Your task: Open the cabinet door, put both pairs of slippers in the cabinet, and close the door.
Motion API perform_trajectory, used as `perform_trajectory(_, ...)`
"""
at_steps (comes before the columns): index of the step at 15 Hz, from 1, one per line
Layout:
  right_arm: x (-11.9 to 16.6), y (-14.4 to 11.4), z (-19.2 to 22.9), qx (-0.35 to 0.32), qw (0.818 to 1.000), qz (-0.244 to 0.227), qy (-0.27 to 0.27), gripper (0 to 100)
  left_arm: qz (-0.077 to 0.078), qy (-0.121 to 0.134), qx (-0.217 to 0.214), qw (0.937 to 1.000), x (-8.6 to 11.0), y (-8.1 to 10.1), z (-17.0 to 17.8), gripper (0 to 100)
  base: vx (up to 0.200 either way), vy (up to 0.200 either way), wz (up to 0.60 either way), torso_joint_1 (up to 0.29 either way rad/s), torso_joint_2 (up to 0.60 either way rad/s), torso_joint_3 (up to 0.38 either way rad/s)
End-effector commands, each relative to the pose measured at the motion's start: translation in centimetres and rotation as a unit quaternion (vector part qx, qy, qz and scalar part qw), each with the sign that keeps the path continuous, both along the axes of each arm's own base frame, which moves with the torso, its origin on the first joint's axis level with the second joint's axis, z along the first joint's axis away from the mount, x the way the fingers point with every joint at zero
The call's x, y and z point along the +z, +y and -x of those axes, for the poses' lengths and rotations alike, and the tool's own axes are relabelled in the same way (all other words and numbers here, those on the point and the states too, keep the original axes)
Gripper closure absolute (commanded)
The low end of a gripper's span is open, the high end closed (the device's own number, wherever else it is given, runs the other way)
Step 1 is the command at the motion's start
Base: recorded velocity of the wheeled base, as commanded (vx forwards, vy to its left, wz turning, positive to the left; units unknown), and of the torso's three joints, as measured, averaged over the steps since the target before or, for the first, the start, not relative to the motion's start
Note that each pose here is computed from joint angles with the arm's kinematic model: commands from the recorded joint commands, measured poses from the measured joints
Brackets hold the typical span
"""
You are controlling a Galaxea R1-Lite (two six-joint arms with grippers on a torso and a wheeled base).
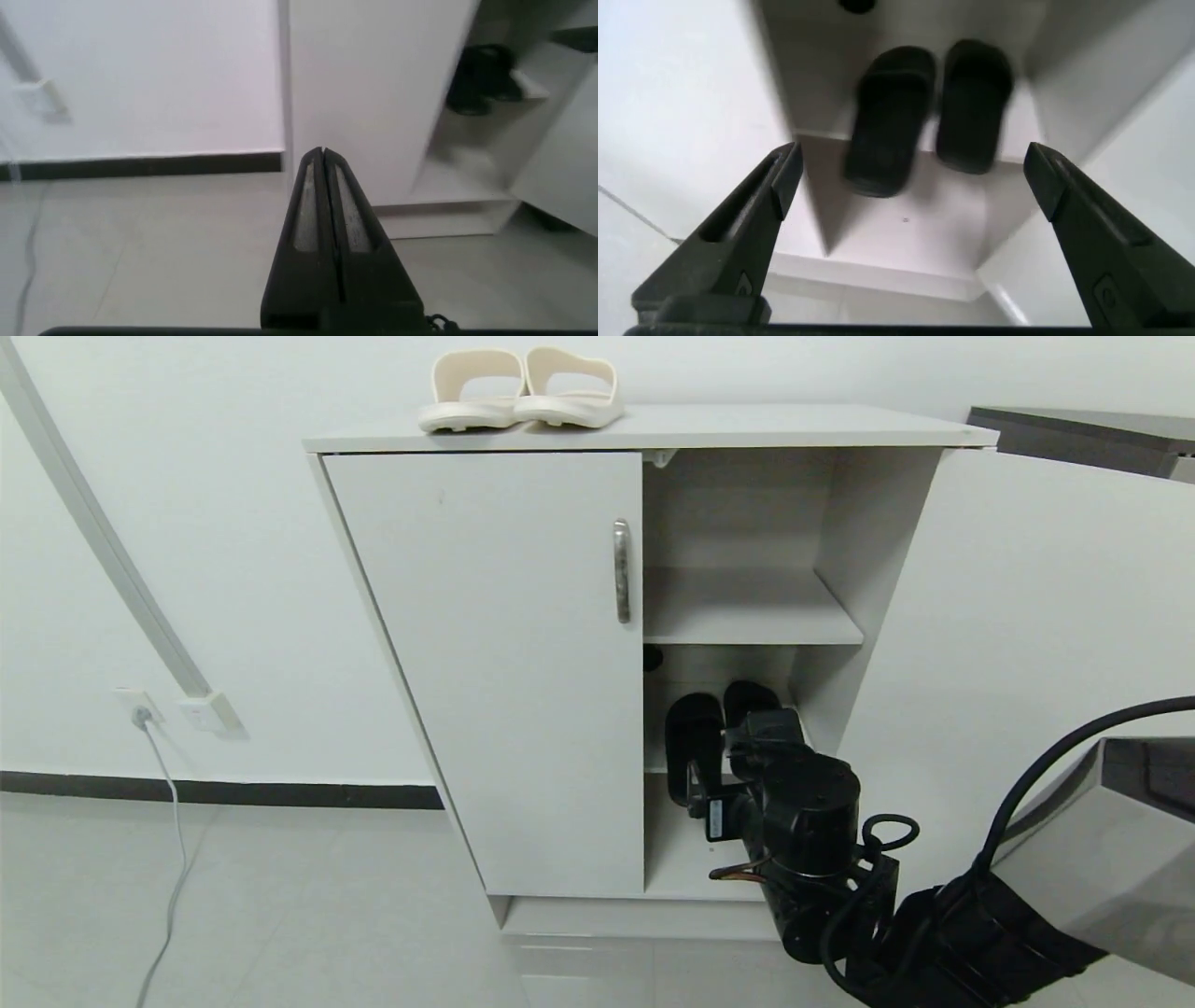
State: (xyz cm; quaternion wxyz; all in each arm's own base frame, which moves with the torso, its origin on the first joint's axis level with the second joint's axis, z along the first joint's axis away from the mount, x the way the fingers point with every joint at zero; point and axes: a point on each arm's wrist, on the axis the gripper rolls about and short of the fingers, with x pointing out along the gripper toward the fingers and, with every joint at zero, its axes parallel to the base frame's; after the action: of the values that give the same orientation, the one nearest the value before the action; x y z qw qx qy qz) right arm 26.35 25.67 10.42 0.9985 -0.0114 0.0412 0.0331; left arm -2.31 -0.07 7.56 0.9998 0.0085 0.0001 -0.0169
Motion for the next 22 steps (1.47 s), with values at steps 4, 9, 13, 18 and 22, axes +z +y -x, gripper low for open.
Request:
perform_trajectory(4,-0.15,-0.03,0.14,0.001,1.000,0.003,0.003,0,0.000,0.001,-0.001,1.0000,0.00,0.00,-0.01,100,0.000,0.200,0.00,0.004,0.00,0.004)
perform_trajectory(9,-0.20,-0.03,0.14,0.002,1.000,0.002,0.002,0,0.001,0.001,-0.001,1.0000,0.00,0.00,-0.01,100,0.000,0.200,0.00,0.002,0.00,0.004)
perform_trajectory(13,-0.26,-0.02,0.21,0.002,1.000,0.003,0.003,0,0.002,0.001,0.000,1.0000,0.00,0.01,-0.01,100,0.000,0.050,0.00,0.001,0.00,0.001)
perform_trajectory(18,-0.17,-0.23,0.41,0.003,1.000,-0.007,-0.007,0,0.002,0.001,0.001,1.0000,0.00,0.01,-0.01,100,0.000,0.000,0.00,0.000,0.00,0.000)
perform_trajectory(22,-0.13,-0.65,0.37,0.003,1.000,-0.006,-0.017,0,0.004,0.001,0.002,1.0000,0.00,0.01,-0.01,100,0.000,0.000,0.00,0.000,0.00,0.000)
